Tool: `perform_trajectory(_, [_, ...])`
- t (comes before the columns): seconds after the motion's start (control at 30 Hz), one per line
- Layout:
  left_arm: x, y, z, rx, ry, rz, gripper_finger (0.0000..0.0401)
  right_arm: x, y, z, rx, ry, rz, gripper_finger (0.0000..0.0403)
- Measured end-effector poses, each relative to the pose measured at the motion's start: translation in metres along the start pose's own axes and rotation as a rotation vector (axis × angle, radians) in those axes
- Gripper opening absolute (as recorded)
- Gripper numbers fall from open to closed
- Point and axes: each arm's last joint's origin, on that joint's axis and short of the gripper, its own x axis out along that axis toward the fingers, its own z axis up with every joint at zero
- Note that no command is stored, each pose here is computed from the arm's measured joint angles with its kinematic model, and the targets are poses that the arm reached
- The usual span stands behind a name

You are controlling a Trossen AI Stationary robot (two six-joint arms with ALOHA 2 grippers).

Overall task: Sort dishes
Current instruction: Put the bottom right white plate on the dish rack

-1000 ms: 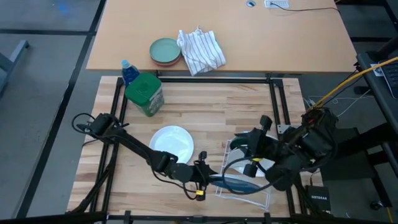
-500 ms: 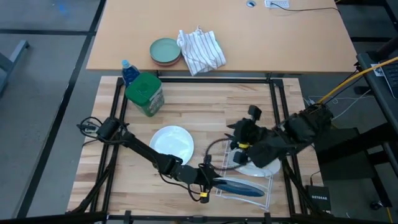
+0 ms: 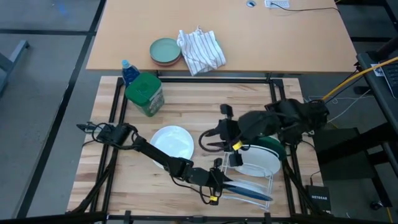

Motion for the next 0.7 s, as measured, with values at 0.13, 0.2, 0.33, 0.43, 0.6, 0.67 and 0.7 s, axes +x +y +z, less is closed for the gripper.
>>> perform_trajectory(0.13, [0.001, 0.0, 0.0, 0.003, 0.013, 0.004, 0.0027, 0.022, -0.008, -0.006, -0.04, 0.003, 0.072, 0.0127])
perform_trajectory(0.2, [0.001, 0.0, -0.002, 0.008, 0.028, 0.006, 0.0027, 0.034, -0.012, -0.013, -0.047, 0.043, 0.12, 0.0127])
perform_trajectory(0.33, [0.001, 0.0, -0.004, 0.004, 0.044, 0.008, 0.0027, 0.04, -0.024, -0.03, 0.006, 0.131, 0.124, 0.0127])
perform_trajectory(0.43, [0.001, 0.0, -0.005, 0.003, 0.054, 0.009, 0.0027, 0.032, -0.032, -0.042, 0.046, 0.151, 0.105, 0.0127])
perform_trajectory(0.6, [0.001, 0.001, -0.007, 0.029, 0.075, 0.012, 0.0027, 0.0, -0.035, -0.066, 0.08, 0.125, 0.058, 0.0127])
perform_trajectory(0.67, [0.0, 0.002, -0.009, 0.036, 0.096, 0.014, 0.0027, -0.014, -0.036, -0.079, 0.118, 0.078, 0.045, 0.0127])
perform_trajectory(0.7, [0.0, 0.002, -0.01, 0.04, 0.109, 0.015, 0.0027, -0.019, -0.037, -0.087, 0.142, 0.054, 0.042, 0.0127])
